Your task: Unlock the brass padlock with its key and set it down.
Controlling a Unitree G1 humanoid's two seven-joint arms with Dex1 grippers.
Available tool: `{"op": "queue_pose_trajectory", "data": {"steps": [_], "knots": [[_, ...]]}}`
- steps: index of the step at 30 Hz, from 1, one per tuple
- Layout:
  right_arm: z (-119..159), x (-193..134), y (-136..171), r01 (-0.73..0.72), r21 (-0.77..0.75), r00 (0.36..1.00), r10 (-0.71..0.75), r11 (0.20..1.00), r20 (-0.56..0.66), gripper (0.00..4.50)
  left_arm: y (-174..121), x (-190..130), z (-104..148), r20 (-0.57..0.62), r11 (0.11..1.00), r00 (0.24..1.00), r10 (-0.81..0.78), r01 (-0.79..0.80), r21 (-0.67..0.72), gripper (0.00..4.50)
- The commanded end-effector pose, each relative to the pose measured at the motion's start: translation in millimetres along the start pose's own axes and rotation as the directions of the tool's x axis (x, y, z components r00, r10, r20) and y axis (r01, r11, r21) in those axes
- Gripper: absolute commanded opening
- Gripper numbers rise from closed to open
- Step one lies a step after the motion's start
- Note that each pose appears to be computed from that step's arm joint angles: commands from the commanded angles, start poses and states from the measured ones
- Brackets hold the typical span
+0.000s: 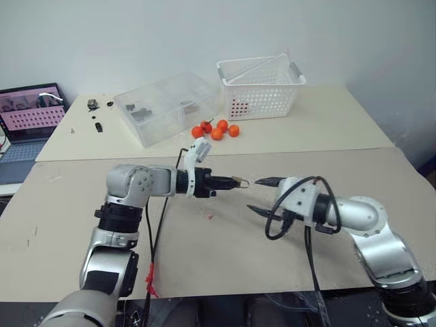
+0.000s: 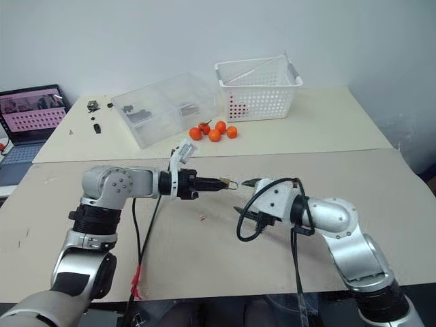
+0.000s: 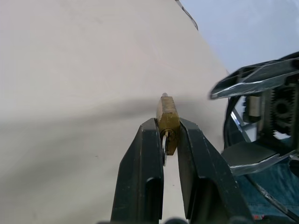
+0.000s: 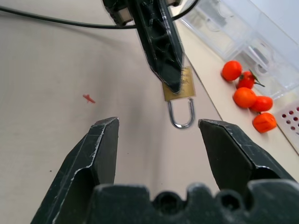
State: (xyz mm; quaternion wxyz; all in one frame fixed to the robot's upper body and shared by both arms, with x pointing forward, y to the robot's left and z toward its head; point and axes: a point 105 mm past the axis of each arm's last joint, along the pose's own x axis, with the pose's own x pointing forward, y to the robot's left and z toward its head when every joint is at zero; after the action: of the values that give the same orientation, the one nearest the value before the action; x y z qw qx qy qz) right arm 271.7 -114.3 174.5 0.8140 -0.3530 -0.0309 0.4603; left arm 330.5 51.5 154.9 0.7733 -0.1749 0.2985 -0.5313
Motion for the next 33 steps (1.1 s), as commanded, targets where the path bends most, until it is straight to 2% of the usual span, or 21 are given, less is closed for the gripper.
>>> {"op": "queue_pose_trajectory", "data": {"steps": [1,2,5,9,12,19,24,33], "knots": [[7.2,-15.6,-12.6,0.049,-0.020,0.999,-0.048,0.999,0.019,3.30,-12.1,-11.9,14.1,0.026,0.997,0.997,-0.067,0.068,-0.027,0.01],[6.2,-17.1,-14.2,0.059,-0.013,0.998,-0.059,0.998,0.019,3.30,-13.4,-14.3,13.6,0.023,0.996,0.997,-0.080,0.081,-0.045,0.01],[6.9,-15.8,-15.6,0.072,0.013,0.997,-0.073,0.997,0.038,2.52,-15.4,-22.4,13.8,0.033,0.980,0.992,-0.123,0.127,-0.150,0.01],[10.7,-10.9,-9.4,0.059,0.026,0.996,-0.061,0.998,0.064,1.17,-13.6,-28.8,11.8,0.046,0.958,0.989,-0.140,0.147,-0.246,0.01],[14.7,-8.8,-5.2,0.045,0.033,0.996,-0.048,0.998,0.081,0.09,-12.4,-29.7,11.1,0.053,0.953,0.989,-0.138,0.147,-0.266,0.01],[26.4,-4.8,-10.4,0.064,0.024,0.990,-0.067,0.998,0.120,0.03,-12.2,-25.2,5.5,0.042,0.950,0.989,-0.139,0.145,-0.278,0.01],[35.1,10.5,-10.8,0.080,0.037,0.984,-0.085,0.996,0.156,0.03,-15.7,-15.3,-5.6,0.026,0.944,0.987,-0.158,0.158,-0.289,0.01],[36.5,17.9,-1.8,0.071,0.058,0.982,-0.080,0.996,0.170,0.03,-19.9,-12.0,-11.2,0.024,0.943,0.986,-0.167,0.167,-0.289,0.01]]}}
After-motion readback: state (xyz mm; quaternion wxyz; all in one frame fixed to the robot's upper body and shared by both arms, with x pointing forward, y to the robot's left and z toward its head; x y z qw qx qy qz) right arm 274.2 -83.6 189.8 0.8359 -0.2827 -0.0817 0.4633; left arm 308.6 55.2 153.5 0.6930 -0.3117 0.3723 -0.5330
